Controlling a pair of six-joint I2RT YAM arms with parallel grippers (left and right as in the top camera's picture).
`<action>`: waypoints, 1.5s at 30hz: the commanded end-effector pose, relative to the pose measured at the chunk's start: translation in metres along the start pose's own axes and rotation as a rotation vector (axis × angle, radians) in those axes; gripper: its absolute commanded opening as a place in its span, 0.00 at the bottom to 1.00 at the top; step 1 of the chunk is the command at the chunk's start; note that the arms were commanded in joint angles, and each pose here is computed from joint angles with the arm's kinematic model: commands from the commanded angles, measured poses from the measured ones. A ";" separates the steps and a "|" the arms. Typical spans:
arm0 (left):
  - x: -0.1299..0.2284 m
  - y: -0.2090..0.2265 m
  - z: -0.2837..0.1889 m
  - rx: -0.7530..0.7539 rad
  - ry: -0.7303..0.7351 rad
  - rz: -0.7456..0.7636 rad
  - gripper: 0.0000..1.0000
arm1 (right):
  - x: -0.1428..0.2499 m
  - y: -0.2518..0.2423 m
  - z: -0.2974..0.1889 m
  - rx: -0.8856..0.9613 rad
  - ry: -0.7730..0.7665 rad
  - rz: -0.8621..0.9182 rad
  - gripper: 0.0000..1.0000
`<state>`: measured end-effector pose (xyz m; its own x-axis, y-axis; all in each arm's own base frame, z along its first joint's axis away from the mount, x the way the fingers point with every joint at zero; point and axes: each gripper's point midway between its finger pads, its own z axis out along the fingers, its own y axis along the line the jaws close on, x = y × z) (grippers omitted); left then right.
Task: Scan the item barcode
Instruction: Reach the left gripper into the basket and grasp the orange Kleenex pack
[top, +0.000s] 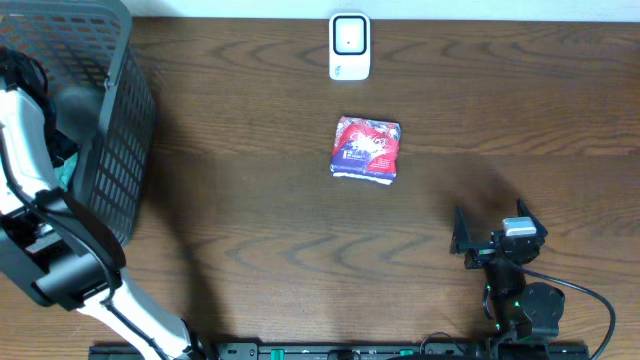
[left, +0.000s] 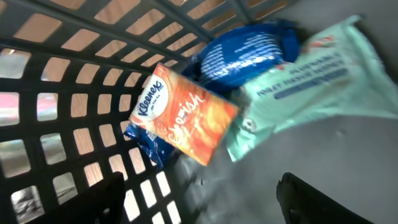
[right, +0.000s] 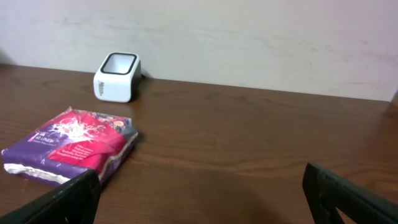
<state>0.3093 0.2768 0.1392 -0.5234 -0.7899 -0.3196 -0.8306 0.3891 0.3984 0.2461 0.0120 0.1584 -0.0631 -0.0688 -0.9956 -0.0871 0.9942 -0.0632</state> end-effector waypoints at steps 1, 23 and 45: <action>0.000 0.010 0.015 -0.077 0.009 -0.033 0.79 | 0.000 0.000 0.000 -0.002 0.000 -0.012 0.99; 0.026 0.012 0.078 -0.132 0.114 0.038 0.40 | 0.000 0.000 0.000 -0.002 0.000 -0.012 0.99; -0.008 -0.009 -0.076 0.408 -0.112 -0.115 0.07 | 0.000 0.000 0.000 -0.002 0.000 -0.012 0.99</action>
<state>0.3082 0.2649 0.1159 -0.4715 -0.8394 -0.2704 -0.8788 0.4219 0.2229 0.2461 0.0120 0.1584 -0.0631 -0.0688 -0.9956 -0.0871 0.9942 -0.0632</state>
